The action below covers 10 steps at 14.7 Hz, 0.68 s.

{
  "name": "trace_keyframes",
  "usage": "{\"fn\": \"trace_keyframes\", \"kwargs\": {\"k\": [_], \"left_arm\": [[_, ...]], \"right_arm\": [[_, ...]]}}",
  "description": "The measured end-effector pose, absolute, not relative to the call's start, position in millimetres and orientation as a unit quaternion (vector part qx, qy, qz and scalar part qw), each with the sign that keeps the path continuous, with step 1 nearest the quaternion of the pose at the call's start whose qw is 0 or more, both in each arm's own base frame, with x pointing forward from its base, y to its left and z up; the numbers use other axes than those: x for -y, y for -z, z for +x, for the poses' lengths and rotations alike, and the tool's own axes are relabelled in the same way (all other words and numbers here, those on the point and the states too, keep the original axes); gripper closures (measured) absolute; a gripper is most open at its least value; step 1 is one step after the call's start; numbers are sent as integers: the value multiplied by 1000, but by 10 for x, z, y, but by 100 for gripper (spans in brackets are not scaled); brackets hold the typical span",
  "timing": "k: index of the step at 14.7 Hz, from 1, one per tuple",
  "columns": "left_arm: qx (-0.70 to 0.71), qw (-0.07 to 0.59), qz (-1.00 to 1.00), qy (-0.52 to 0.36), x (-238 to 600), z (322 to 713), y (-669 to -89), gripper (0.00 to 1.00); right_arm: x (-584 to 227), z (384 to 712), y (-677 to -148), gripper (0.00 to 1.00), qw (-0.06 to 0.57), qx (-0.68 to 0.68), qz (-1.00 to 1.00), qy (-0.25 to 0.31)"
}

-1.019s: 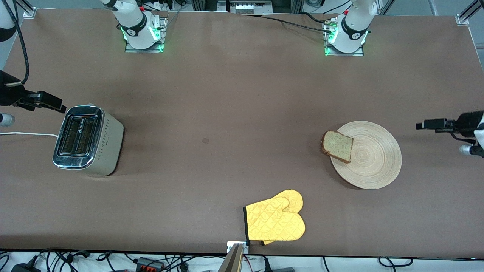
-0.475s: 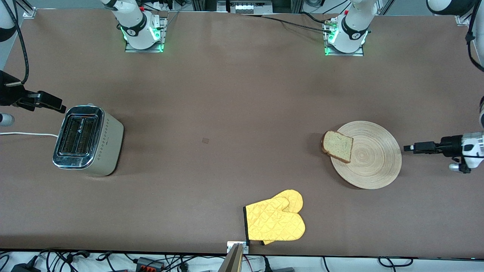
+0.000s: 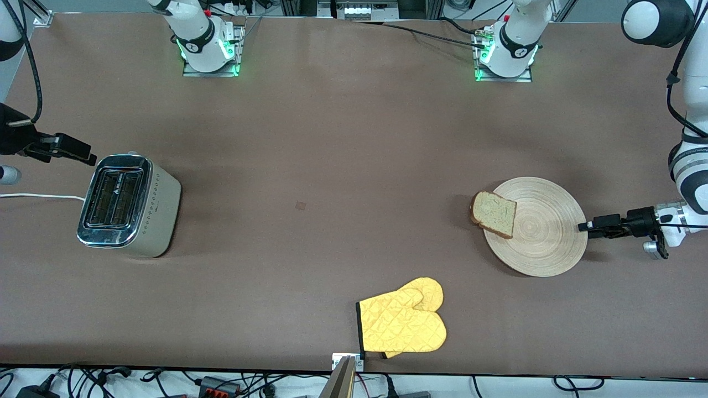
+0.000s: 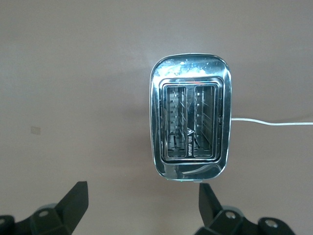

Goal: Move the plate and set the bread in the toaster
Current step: 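Grasp the wooden plate's rim with the left gripper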

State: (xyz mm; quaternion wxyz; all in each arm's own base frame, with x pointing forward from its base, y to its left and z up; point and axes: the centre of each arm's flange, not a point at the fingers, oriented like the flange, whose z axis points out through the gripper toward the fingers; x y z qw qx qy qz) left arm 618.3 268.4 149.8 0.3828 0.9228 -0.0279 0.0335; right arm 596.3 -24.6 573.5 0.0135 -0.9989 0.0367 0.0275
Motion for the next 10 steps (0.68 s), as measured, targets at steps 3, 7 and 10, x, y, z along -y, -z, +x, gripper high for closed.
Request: {"fn": "trace_keyframes", "kwargs": {"k": [3,7,10], "left_arm": [[53,385,920,-43,-2682,6177,-1487,36],[61,409,910,-26,-2605,6125,-1444,76],[40,435,899,-12,-2624,6062,-1450,89]], "right_arm": [[246,5963,-5735,0,13,-37,-999,-28],[246,5963,-5735,0,13,-37,-999,-27],[246,5963,-5735,0,13,-37,-999,-28]]}}
